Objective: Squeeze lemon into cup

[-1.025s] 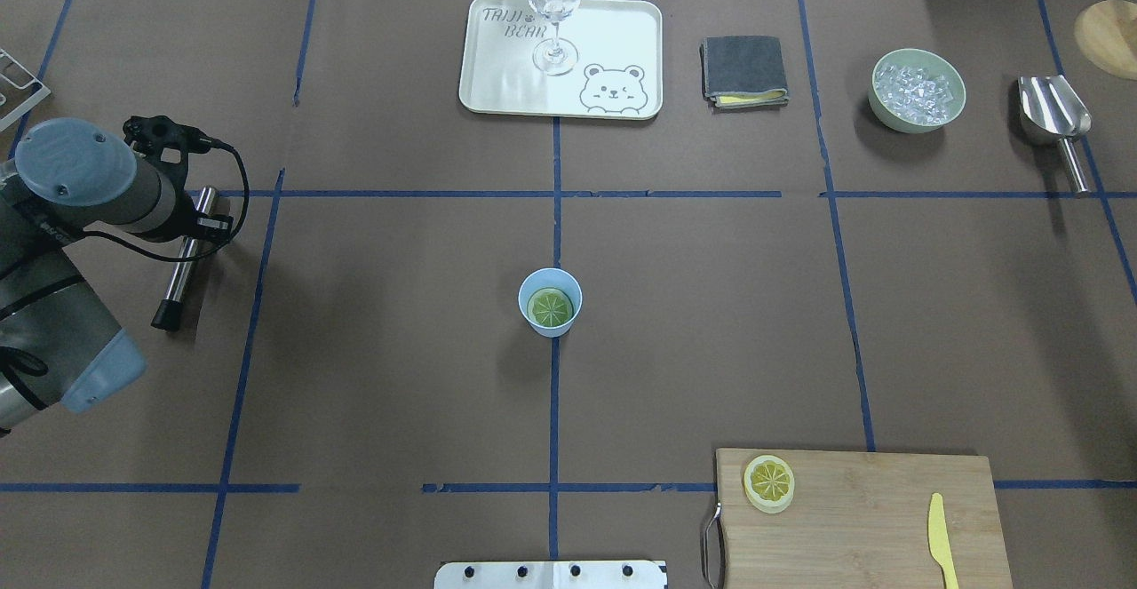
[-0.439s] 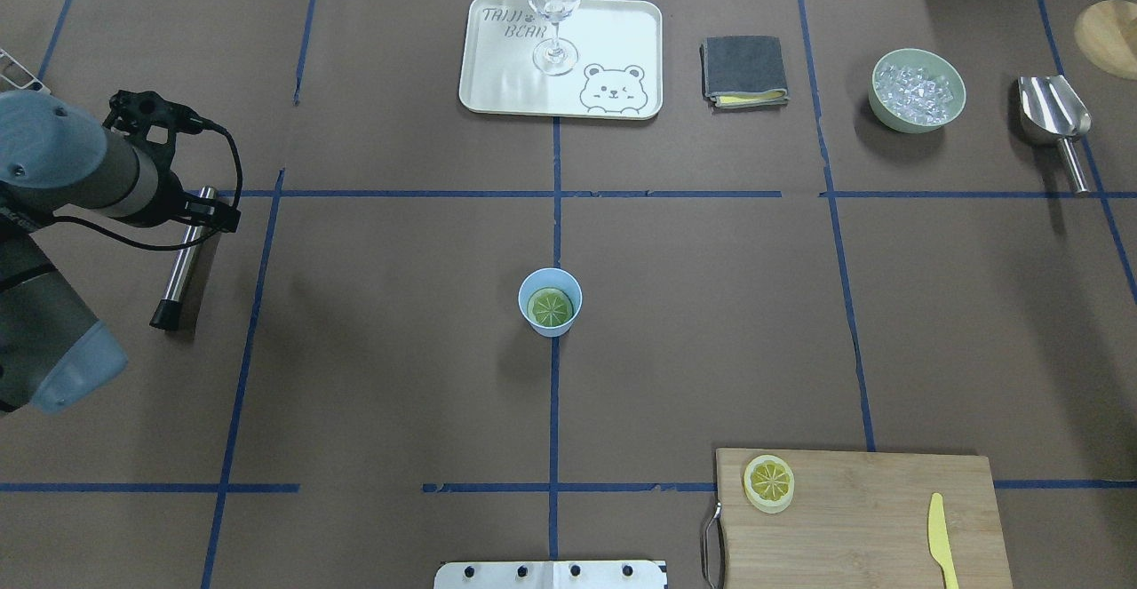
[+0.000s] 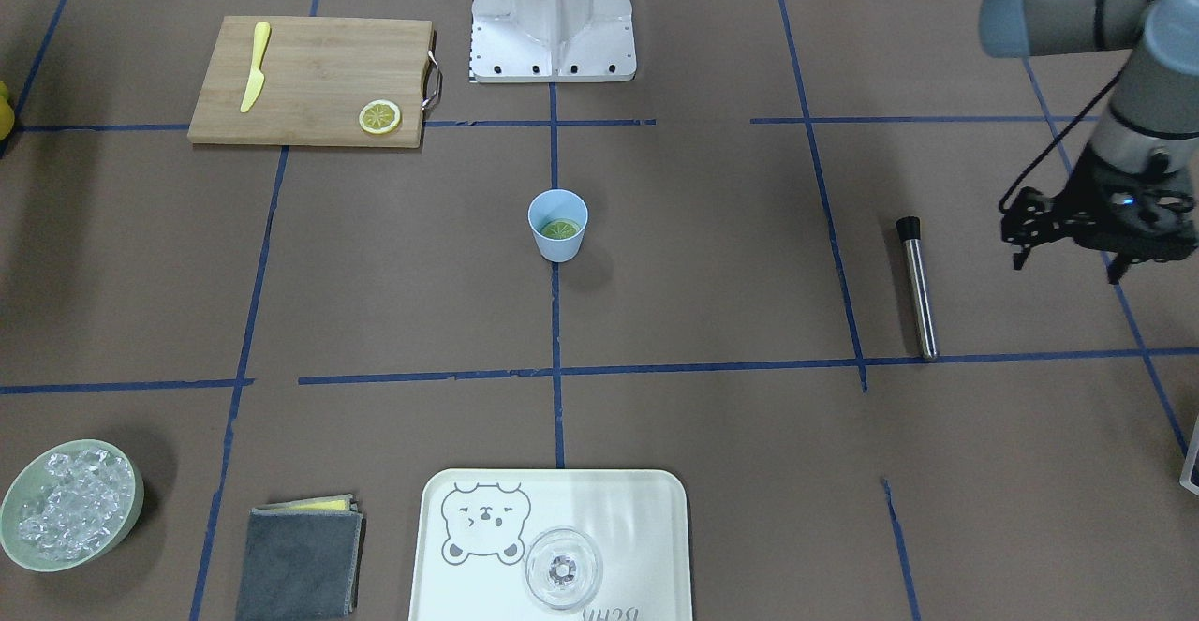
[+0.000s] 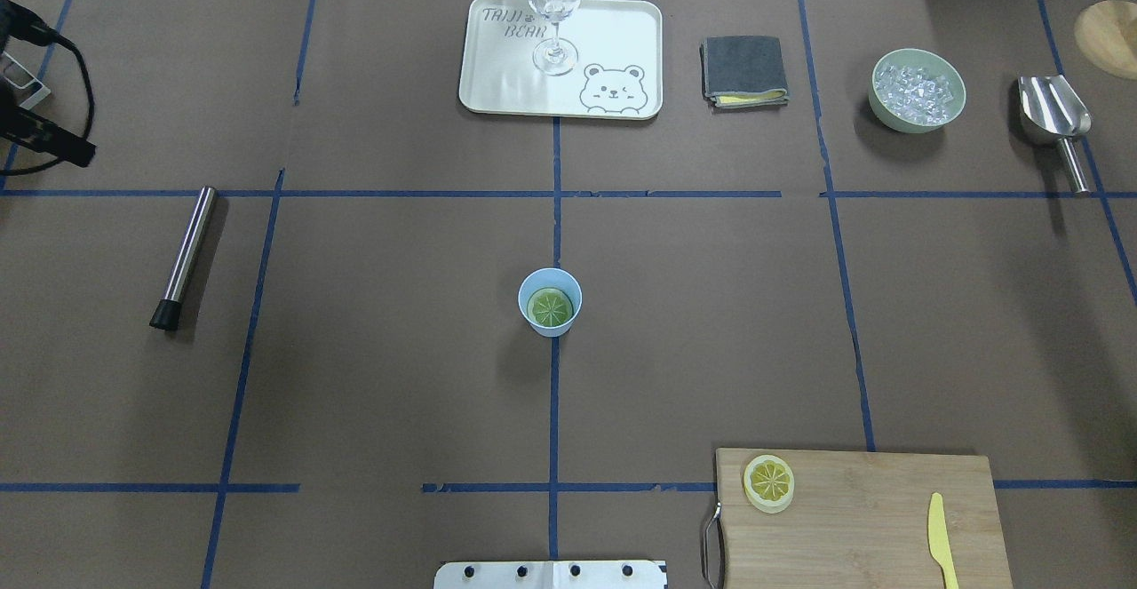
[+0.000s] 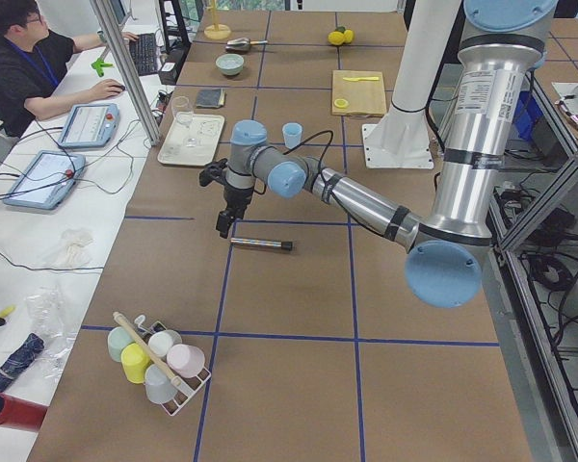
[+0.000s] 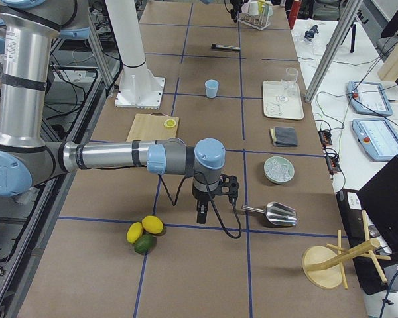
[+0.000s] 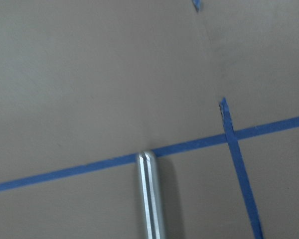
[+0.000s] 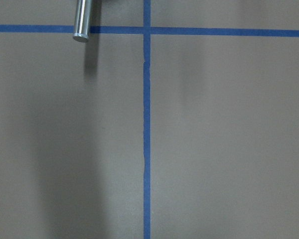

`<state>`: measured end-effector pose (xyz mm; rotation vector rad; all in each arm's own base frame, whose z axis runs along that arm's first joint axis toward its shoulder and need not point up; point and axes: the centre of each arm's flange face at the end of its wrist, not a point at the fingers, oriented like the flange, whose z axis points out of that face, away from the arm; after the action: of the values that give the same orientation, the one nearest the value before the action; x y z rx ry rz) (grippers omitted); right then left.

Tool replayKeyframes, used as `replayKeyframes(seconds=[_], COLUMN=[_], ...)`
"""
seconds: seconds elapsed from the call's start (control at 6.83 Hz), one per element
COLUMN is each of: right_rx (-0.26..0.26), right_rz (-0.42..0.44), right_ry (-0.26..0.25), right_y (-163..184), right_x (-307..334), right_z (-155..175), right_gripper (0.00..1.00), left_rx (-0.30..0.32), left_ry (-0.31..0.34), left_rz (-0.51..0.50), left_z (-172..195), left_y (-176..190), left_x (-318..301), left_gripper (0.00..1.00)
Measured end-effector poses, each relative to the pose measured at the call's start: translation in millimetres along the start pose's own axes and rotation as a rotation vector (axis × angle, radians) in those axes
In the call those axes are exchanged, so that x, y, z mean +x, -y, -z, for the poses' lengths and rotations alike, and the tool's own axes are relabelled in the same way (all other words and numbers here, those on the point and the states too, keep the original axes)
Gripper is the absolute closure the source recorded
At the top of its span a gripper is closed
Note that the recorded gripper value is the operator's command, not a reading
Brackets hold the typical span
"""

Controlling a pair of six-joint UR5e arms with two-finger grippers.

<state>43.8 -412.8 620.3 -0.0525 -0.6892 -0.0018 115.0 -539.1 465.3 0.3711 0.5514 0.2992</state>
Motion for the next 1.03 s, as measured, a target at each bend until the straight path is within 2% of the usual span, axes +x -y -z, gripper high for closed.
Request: replayKeyframes(seconds=[0.15,0.29,0.59,0.73,0.88,1.03], right_rx=[0.000,0.001,0.002,0.006,0.013,0.020], right_rz=[0.000,0.000,0.002,0.005,0.013,0.022], right_ry=[0.000,0.003,0.009,0.009,0.007,0.006], right_y=[1,2,3,4,7,12], right_x=[0,-1,-2,-4,-6,-9], right_z=[0,1,1,3,6,9], right_gripper=[0.00,0.00,0.00,0.00,0.00,0.00], left_rx=[-0.016,-0.062,-0.160,-0.169,-0.152,-0.131], left_ry=[0.006,0.011,-0.021,-0.057,-0.090,-0.104], left_rz=[-0.007,0.027,0.157,0.195,0.224,0.235], left_z=[11,8,4,9,19,29], left_y=[-26,-58,-114,-142,-159,-164], left_x=[-66,-117,-180,-199,-209,-212], left_gripper=[0.00,0.00,0.00,0.00,0.00,0.00])
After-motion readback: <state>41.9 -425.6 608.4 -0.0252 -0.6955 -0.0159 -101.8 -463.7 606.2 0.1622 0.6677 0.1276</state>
